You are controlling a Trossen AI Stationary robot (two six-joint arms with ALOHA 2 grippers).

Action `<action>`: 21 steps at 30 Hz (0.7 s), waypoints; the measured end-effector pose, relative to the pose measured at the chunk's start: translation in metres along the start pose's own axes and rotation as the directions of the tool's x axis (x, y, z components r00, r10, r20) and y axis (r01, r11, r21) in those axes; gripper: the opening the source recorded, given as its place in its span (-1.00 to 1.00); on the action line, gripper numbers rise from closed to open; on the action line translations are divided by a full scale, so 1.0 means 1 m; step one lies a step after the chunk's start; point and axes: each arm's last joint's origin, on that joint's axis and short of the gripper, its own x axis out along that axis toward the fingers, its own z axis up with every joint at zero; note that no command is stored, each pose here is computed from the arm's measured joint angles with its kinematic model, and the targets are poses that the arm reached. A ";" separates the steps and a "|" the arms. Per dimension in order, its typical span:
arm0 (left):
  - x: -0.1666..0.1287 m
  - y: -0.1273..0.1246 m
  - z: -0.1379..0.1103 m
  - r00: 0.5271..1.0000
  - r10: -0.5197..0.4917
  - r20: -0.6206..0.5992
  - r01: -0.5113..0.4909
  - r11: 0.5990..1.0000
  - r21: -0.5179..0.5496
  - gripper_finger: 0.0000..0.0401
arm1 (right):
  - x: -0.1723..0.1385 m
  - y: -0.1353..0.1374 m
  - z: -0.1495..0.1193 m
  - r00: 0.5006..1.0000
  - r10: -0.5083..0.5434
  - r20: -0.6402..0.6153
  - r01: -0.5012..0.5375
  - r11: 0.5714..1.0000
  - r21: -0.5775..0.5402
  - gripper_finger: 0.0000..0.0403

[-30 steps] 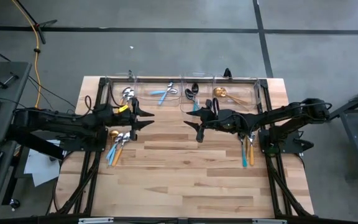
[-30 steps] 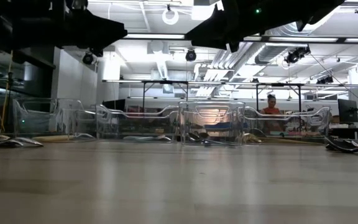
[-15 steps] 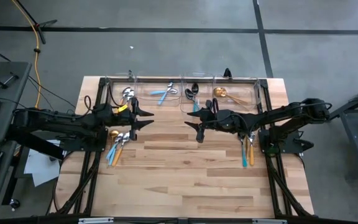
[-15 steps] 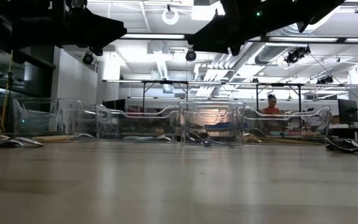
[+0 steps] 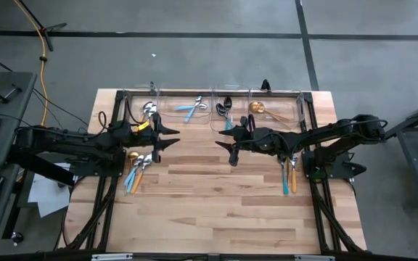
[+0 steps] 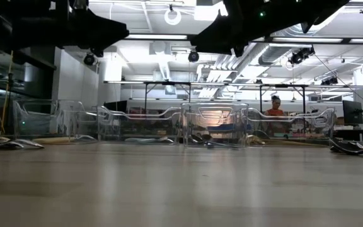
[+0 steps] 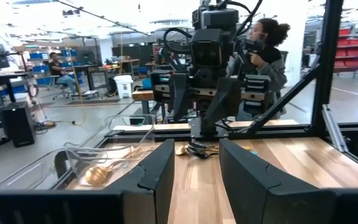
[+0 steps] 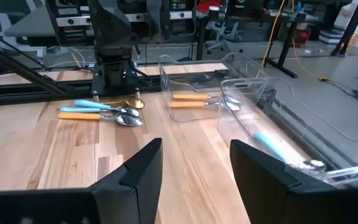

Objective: Sort silverware by color (type)
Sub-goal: Put the black spoon into the middle right transparent bin

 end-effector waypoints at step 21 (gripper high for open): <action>0.000 0.001 0.000 1.000 0.020 -0.002 -0.020 0.999 -0.044 -0.42 | -0.113 0.037 -0.083 0.446 -0.240 -0.862 0.689 0.707 0.159 -0.15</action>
